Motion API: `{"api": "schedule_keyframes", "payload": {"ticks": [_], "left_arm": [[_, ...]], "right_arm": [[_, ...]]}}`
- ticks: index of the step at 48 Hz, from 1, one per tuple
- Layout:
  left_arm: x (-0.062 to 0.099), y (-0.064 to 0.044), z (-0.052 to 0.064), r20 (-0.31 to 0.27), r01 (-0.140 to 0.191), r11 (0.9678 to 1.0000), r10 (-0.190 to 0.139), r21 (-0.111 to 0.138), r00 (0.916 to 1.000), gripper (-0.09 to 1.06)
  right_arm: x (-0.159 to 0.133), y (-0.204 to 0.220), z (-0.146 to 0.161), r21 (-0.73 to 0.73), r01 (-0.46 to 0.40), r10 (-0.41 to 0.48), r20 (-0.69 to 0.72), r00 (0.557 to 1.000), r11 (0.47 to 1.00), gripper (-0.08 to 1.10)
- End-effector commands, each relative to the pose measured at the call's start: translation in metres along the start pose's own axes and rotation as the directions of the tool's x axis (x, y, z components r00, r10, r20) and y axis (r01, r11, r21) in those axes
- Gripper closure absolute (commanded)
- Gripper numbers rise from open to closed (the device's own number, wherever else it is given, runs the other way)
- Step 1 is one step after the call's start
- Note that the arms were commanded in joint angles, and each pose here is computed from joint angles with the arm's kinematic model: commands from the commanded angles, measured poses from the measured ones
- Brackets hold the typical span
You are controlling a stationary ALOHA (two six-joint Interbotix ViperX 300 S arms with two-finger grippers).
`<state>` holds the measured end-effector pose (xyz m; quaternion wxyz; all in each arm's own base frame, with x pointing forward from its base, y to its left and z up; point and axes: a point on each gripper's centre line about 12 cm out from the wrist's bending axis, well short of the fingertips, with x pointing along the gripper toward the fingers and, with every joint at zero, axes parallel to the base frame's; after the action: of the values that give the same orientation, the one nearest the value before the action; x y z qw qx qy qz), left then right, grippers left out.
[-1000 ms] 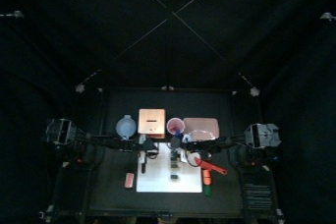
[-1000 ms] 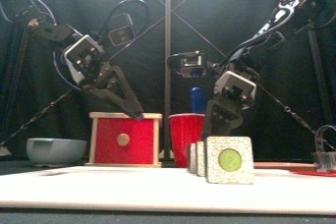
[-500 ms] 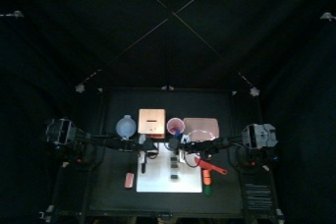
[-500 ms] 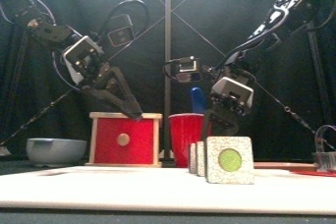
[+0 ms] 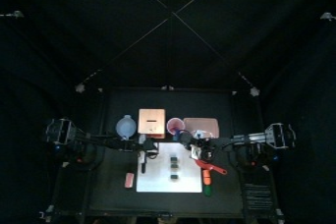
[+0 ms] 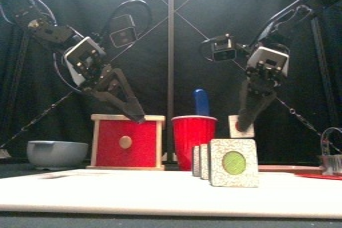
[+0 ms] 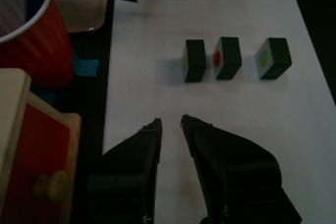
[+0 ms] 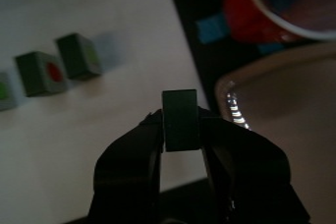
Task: Place sushi on board then cut the sushi with the knife then place the pieces on the plate
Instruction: Place the 4 sushi pieces on the plate
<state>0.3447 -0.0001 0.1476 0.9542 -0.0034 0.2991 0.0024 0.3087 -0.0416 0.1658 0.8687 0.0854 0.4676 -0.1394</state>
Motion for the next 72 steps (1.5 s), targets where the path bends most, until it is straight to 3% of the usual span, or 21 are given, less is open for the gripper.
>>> {"api": "schedule_keyframes", "payload": {"ticks": [1,10,25,39,46,54,72], "left_arm": [[-0.001,0.001,0.007,0.026,-0.002,1.0000,0.002,0.001,0.9997,0.30],[-0.001,0.001,0.006,0.021,-0.002,1.0000,0.003,-0.002,0.9998,0.30],[-0.001,0.002,0.004,0.017,-0.004,1.0000,0.004,-0.004,0.9998,0.30],[-0.001,0.002,0.004,0.015,-0.004,1.0000,0.004,-0.004,0.9999,0.30],[-0.001,0.002,0.004,0.015,-0.004,1.0000,0.004,-0.006,0.9999,0.30],[-0.001,0.002,0.004,0.015,-0.005,1.0000,0.005,-0.008,0.9999,0.30],[-0.001,0.002,0.004,0.014,-0.004,1.0000,0.004,-0.007,0.9999,0.30]], "right_arm": [[-0.010,-0.025,0.006,0.067,0.040,-0.042,0.030,0.999,0.997,0.49],[0.006,-0.069,0.002,0.176,0.116,-0.117,-0.003,0.993,0.977,0.46],[0.039,-0.103,-0.012,0.232,0.176,-0.162,-0.078,0.984,0.957,0.27],[0.023,-0.102,-0.005,0.242,0.175,-0.168,-0.048,0.985,0.954,0.19],[0.007,-0.078,0.008,0.188,0.127,-0.132,0.017,0.991,0.974,0.19],[-0.003,-0.020,0.023,0.047,0.012,-0.017,0.099,0.995,0.999,0.19],[0.003,0.063,0.031,-0.134,-0.132,0.148,0.118,0.982,0.982,0.19]]}}
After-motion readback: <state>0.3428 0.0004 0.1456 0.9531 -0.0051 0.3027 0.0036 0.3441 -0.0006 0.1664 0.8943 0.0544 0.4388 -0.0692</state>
